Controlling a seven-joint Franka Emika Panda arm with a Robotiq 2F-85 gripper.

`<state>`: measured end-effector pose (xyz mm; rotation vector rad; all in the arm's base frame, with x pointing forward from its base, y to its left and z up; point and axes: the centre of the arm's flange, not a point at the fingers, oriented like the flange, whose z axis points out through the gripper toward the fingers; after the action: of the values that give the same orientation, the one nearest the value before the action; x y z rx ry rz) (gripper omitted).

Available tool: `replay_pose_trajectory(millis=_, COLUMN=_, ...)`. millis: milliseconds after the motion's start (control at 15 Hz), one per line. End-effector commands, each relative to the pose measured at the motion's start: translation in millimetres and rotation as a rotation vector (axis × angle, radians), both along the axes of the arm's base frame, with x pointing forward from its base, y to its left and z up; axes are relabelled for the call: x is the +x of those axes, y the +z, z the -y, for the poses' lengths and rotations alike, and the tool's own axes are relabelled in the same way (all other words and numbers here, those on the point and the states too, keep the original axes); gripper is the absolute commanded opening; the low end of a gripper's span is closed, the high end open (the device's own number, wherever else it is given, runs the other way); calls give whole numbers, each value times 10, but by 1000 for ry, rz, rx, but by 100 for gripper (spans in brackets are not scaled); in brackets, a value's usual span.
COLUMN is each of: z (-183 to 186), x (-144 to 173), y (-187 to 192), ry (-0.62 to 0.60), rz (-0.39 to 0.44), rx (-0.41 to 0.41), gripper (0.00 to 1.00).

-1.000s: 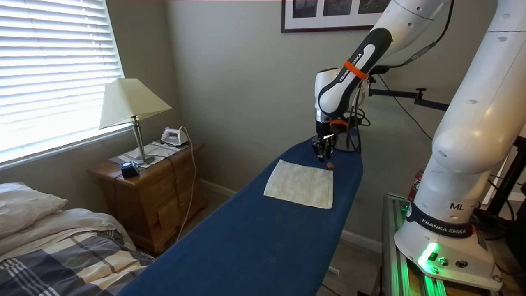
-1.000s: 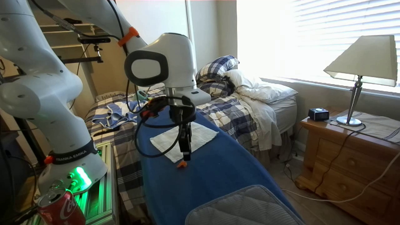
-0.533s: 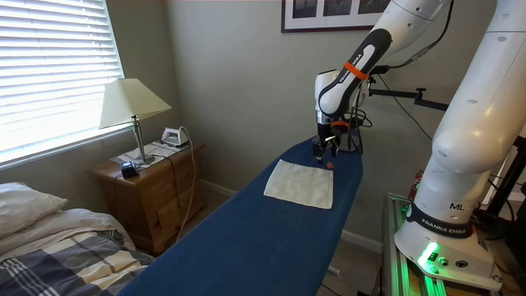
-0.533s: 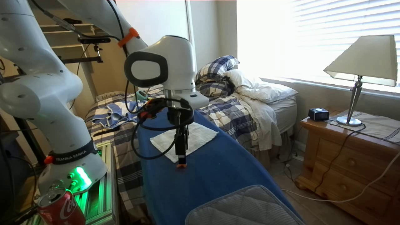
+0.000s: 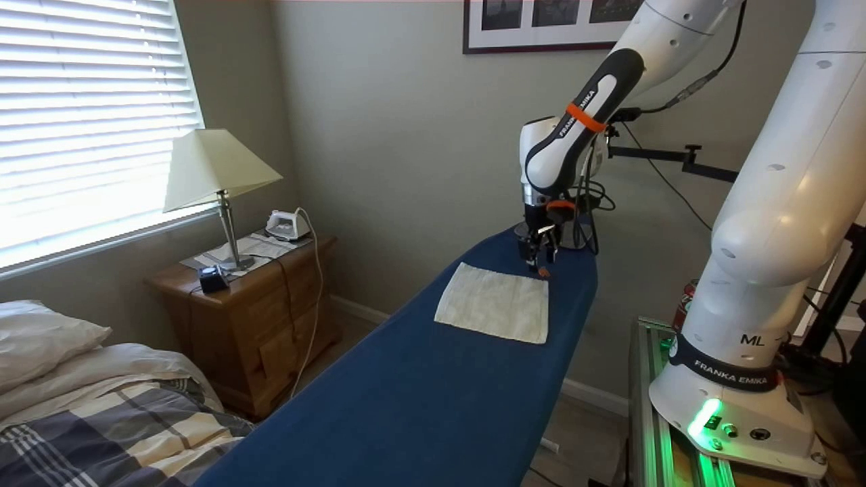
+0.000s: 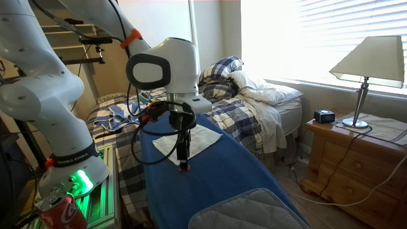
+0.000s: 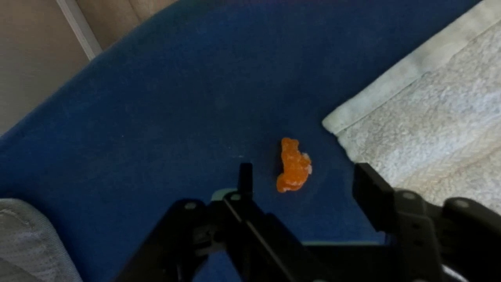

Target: Put the orange object on the towel then fold the towel into a triangle.

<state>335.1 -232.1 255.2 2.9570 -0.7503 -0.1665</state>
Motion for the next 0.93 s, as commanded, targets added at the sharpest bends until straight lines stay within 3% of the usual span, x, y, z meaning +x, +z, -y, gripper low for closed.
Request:
replay_pose_trajectory(millis=0, z=41, x=-47, y=-39, ry=-1, rz=-20, rx=1, gripper=63)
replay_pose_trajectory(millis=267, z=57, x=-65, y=-71, ry=-5, rz=-28, rx=3, gripper=51)
replay_pose_trajectory(millis=333, z=61, x=-68, y=-71, ry=-6, rz=-28, rx=3, gripper=44)
replay_pose_trajectory(millis=400, z=65, x=-71, y=-73, ry=-8, rz=-29, rx=3, gripper=48)
replay_pose_trajectory(millis=533, z=68, x=-73, y=-73, ry=-8, rz=-30, rx=3, gripper=43)
replay_pose_trajectory(millis=867, z=69, x=-69, y=-64, ry=-8, rz=-29, rx=1, gripper=21)
